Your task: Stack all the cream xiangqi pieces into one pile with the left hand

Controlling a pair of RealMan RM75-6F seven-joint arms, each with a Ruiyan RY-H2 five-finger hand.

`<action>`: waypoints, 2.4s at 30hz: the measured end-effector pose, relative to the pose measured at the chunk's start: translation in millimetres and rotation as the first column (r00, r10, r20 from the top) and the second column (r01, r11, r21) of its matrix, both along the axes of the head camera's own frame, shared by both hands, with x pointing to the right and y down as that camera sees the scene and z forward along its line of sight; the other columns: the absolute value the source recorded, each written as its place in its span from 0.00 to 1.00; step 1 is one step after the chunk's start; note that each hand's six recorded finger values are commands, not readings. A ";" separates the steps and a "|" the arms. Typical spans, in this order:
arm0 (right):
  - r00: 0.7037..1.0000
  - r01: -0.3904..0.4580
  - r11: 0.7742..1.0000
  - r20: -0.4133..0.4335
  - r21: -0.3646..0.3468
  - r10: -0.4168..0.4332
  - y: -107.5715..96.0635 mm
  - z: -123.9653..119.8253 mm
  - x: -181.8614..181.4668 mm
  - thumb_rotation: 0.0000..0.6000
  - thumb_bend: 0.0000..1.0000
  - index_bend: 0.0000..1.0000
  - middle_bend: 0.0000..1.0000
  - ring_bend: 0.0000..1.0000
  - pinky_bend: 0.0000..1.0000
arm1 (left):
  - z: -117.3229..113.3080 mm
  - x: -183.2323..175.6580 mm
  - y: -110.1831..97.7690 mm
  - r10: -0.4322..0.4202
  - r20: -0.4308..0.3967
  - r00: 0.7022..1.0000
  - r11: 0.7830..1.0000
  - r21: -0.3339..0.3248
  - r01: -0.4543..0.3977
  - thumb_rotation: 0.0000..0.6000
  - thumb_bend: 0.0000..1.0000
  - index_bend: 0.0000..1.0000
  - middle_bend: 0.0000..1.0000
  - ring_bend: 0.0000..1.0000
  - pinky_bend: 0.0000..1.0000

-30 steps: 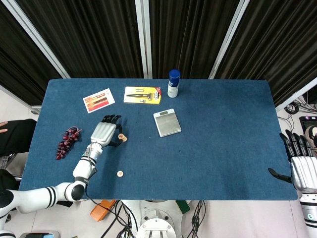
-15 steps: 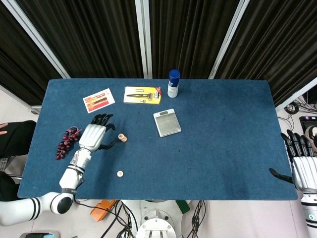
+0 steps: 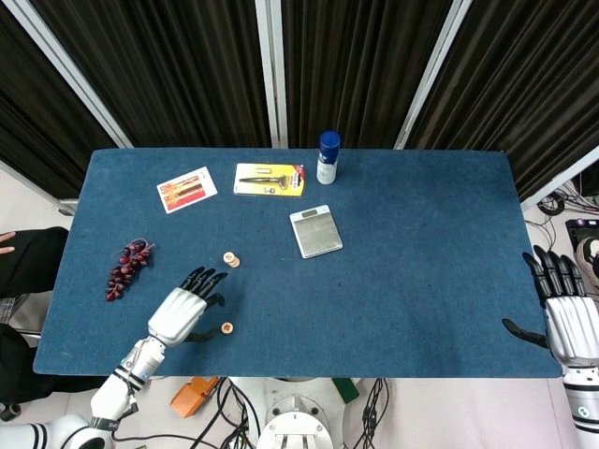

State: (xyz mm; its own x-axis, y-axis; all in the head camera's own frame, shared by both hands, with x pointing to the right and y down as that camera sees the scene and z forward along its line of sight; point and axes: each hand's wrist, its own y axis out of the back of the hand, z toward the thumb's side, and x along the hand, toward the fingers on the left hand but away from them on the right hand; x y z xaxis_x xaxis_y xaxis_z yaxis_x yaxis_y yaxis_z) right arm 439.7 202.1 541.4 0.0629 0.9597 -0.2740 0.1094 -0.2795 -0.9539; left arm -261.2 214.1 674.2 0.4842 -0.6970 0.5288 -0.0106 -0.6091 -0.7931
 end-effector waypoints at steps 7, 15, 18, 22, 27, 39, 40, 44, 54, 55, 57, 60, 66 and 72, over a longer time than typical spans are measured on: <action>1.000 -0.002 1.000 -0.004 0.006 0.002 2.2 -3.5 1.0 1.00 0.10 0.00 0.00 0.00 0.05 | 12.4 7.6 18.8 0.031 0.032 0.999 1.000 0.003 -0.031 0.85 0.22 0.40 0.02 0.00 0.00; 1.000 0.002 1.000 0.000 0.005 -0.002 3.8 -3.3 -0.2 1.00 0.10 0.00 0.00 0.00 0.05 | 26.2 8.6 25.3 0.029 0.074 0.997 1.000 -0.008 -0.028 0.83 0.26 0.41 0.00 0.00 0.00; 1.000 0.000 1.000 -0.001 0.007 0.000 4.4 -3.9 0.5 1.00 0.10 0.00 0.00 0.00 0.05 | 30.1 7.9 25.6 0.024 0.083 0.996 1.000 -0.018 -0.022 0.83 0.27 0.42 0.00 0.00 0.00; 1.000 -0.001 1.000 -0.001 0.006 0.001 4.8 -4.0 1.0 1.00 0.10 0.00 0.00 0.00 0.05 | 33.6 7.8 25.9 0.019 0.087 0.996 0.999 -0.028 -0.017 0.83 0.28 0.43 0.00 0.00 0.00; 1.000 -0.002 1.000 -0.002 0.005 0.002 4.9 -3.6 1.6 1.00 0.10 0.00 0.00 0.00 0.05 | 36.2 7.7 24.7 0.012 0.091 0.996 0.999 -0.031 -0.010 0.83 0.28 0.44 0.00 0.00 0.00; 1.000 -0.005 1.000 -0.003 0.004 0.005 5.2 -3.5 2.4 1.00 0.10 0.00 0.00 0.00 0.05 | 40.2 13.1 21.9 0.020 0.096 0.995 0.999 -0.036 -0.016 0.84 0.29 0.45 0.00 0.00 0.00; 1.000 -0.005 1.000 -0.004 0.004 0.005 5.2 -3.4 2.7 1.00 0.10 0.00 0.00 0.00 0.05 | 40.6 13.5 22.1 0.021 0.097 0.995 0.999 -0.038 -0.018 0.84 0.29 0.46 0.00 0.00 0.00; 1.000 -0.006 1.000 -0.004 0.003 0.006 5.2 -3.1 2.8 1.00 0.10 0.00 0.00 0.00 0.05 | 42.0 15.7 21.7 0.024 0.098 0.995 0.999 -0.043 -0.020 0.85 0.31 0.47 0.00 0.00 0.00; 1.000 -0.007 1.000 -0.005 0.002 0.007 5.1 -3.1 3.1 1.00 0.10 0.00 0.00 0.00 0.05 | 42.6 13.7 21.9 0.026 0.105 0.994 0.999 -0.043 -0.021 0.88 0.32 0.47 0.00 0.00 0.00; 1.000 -0.007 1.000 -0.005 0.002 0.007 5.0 -3.1 2.9 1.00 0.10 0.00 0.00 0.00 0.05 | 42.4 13.4 22.0 0.026 0.105 0.994 0.999 -0.043 -0.022 0.88 0.32 0.47 0.00 0.00 0.00; 1.000 -0.006 1.000 -0.005 0.003 0.006 5.1 -3.1 2.6 1.00 0.10 0.00 0.00 0.00 0.05 | 42.0 13.2 21.9 0.025 0.103 0.994 0.999 -0.043 -0.020 0.90 0.32 0.48 0.00 0.00 0.00; 1.000 -0.005 1.000 -0.005 0.003 0.005 5.1 -3.3 2.4 1.00 0.10 0.00 0.00 0.00 0.05 | 41.7 13.3 21.1 0.023 0.099 0.995 0.999 -0.043 -0.019 0.94 0.34 0.51 0.00 0.00 0.00; 1.000 -0.002 1.000 -0.007 0.007 0.002 4.9 -5.0 2.0 1.00 0.10 0.00 0.00 0.00 0.05 | 37.5 13.4 14.4 0.021 0.090 0.996 0.999 -0.030 -0.019 0.96 0.36 0.53 0.00 0.00 0.00; 1.000 -0.001 1.000 -0.010 0.009 0.001 4.7 -5.5 1.9 1.00 0.10 0.00 0.00 0.00 0.05 | 22.3 15.1 -8.4 0.001 0.055 0.998 1.000 -0.007 -0.001 0.96 0.37 0.53 0.00 0.00 0.00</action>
